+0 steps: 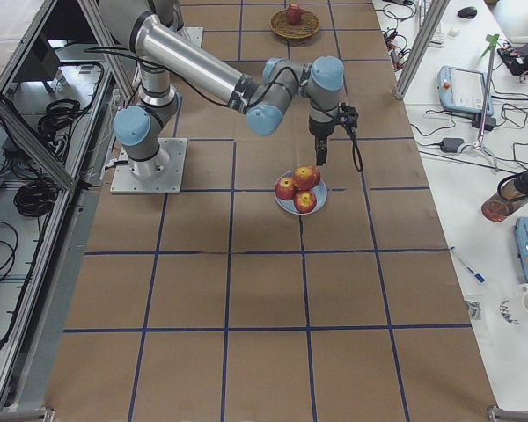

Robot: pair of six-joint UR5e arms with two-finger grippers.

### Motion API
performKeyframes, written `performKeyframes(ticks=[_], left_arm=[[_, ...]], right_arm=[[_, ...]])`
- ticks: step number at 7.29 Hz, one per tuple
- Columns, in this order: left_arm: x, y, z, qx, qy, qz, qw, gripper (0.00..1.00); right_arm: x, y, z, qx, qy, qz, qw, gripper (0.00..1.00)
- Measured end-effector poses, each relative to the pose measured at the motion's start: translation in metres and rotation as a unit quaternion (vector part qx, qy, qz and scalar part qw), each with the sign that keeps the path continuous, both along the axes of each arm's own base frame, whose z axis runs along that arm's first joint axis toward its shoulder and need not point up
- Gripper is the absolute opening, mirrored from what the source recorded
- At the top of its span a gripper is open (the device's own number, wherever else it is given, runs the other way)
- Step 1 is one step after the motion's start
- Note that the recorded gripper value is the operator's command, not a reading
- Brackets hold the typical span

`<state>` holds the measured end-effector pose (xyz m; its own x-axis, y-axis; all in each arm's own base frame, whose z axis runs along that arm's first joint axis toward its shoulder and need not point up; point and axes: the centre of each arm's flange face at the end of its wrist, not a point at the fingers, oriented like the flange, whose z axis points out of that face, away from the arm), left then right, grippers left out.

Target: Transfer apple from basket to plate

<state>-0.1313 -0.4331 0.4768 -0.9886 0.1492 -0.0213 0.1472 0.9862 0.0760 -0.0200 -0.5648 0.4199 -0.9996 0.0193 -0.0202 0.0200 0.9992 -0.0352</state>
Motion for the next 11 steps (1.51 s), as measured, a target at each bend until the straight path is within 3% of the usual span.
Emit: performKeyframes(ticks=[2,4,7,11], left_arm=[[0.0,0.001,0.001,-0.001,-0.001,0.0,1.0,0.99],[0.0,0.001,0.001,-0.001,-0.002,0.0,1.0,0.99],[0.001,0.001,0.001,0.0,-0.004,-0.002,1.0,0.99],[0.001,0.001,0.0,0.001,-0.003,-0.001,1.0,0.99]], right_arm=[[0.081,0.035,0.031,0.019,-0.003,0.003,0.9998,1.0],[0.134,0.061,0.046,0.02,-0.002,0.012,0.9997,1.0],[0.146,0.08,0.049,0.018,-0.001,0.017,0.9997,1.0],[0.146,0.084,0.049,0.015,-0.001,0.017,0.9997,1.0]])
